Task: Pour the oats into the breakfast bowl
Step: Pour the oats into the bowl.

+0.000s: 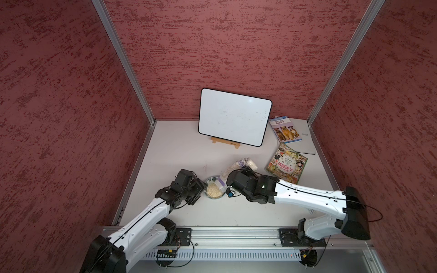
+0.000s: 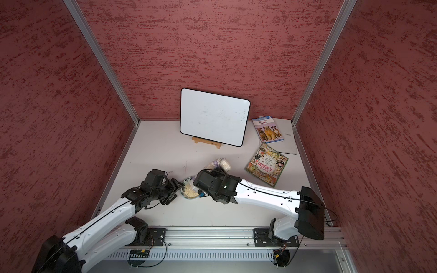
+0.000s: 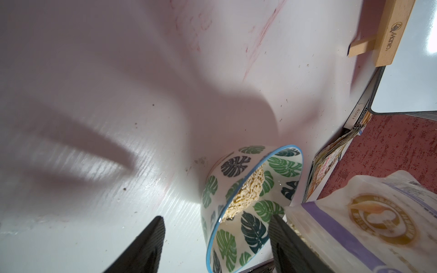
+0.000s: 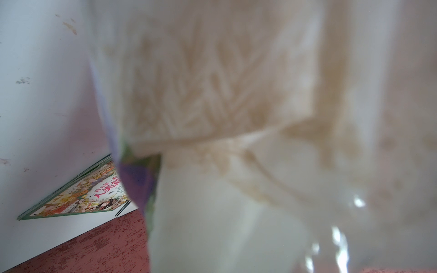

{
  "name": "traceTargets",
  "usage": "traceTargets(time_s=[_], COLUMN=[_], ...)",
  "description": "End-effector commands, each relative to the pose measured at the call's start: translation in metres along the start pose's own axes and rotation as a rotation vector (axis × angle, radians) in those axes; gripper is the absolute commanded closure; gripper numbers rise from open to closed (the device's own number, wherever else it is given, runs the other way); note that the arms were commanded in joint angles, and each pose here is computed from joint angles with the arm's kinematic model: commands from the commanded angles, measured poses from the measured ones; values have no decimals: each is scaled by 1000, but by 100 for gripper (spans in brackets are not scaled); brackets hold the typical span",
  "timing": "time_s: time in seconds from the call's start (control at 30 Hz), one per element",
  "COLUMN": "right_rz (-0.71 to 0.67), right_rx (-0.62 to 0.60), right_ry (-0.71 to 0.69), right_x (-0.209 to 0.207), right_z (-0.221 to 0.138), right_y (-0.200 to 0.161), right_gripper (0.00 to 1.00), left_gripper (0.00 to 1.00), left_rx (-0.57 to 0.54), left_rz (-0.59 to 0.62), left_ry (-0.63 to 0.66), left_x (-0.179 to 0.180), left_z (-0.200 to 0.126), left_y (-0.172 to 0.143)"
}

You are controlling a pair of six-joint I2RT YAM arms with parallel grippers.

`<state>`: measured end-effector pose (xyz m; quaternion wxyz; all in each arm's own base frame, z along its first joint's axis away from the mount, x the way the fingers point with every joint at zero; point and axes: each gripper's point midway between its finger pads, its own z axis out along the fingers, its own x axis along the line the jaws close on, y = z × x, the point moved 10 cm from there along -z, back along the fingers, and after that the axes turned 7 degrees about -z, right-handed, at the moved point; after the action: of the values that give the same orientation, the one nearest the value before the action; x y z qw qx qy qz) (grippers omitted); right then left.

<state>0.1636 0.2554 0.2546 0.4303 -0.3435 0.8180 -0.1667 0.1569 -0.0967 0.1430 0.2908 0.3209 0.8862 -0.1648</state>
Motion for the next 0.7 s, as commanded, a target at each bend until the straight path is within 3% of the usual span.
traceTargets(time_s=[0.0,0.17,0.3,0.47,0.67], right_rz=[139,85,150,97,153], right_rx=[88,99,93,102,103], right_ry=[-171,-130,-174,-137,-182], right_x=[-30,-21,-30,-23,-34], right_z=[-24,-13,-27,-9,-23], right_y=[-26,-14,-29,-9,-25], right_gripper=[100,100,100,100,100], left_gripper=[28,28,28,28,28], left_rx=[-7,-9,-6,-6,-8], left_rz=[5,7,8,-2,-4], left_ry=[-20,-24,-20,-30,-31], left_x=[-6,-6,-6,-4,-4], left_z=[-3,-3,-4,-3,-5], left_y=[0,0,0,-1,-1])
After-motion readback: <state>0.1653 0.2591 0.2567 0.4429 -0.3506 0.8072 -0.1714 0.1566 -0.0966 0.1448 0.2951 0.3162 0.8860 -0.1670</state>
